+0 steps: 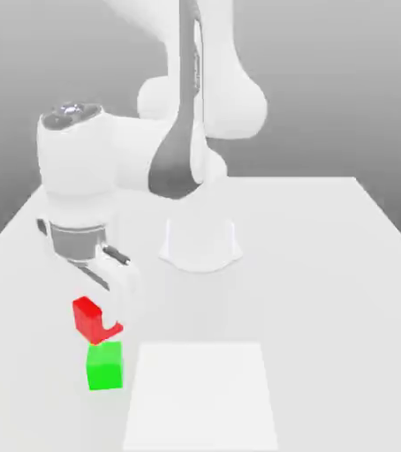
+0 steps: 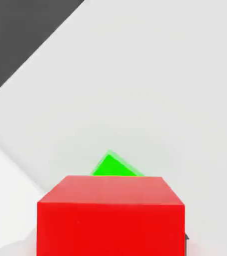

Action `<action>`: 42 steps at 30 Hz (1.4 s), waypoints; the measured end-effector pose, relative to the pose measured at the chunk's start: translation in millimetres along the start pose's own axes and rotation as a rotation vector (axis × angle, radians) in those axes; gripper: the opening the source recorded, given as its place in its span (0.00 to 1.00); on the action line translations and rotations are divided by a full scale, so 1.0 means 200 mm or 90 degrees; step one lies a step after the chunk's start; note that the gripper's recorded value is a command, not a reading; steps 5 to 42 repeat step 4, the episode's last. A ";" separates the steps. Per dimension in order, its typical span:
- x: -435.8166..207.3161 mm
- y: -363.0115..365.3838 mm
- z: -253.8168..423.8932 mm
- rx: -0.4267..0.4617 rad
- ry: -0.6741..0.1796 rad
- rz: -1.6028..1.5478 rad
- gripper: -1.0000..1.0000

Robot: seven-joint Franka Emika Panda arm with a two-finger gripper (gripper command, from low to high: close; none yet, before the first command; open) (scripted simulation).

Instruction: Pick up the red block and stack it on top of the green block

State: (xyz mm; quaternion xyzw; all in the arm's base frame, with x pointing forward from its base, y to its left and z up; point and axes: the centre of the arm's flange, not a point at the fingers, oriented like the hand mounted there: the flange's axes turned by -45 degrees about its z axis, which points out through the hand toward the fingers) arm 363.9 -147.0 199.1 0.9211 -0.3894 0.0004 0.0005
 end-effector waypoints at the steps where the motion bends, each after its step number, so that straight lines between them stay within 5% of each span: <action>1: 0.00 0.00 0.05 0.000 0.000 0.000 0.00; 2: -0.01 0.00 0.08 0.000 0.000 0.000 1.00; 42: -0.01 0.00 0.08 0.000 0.000 0.000 1.00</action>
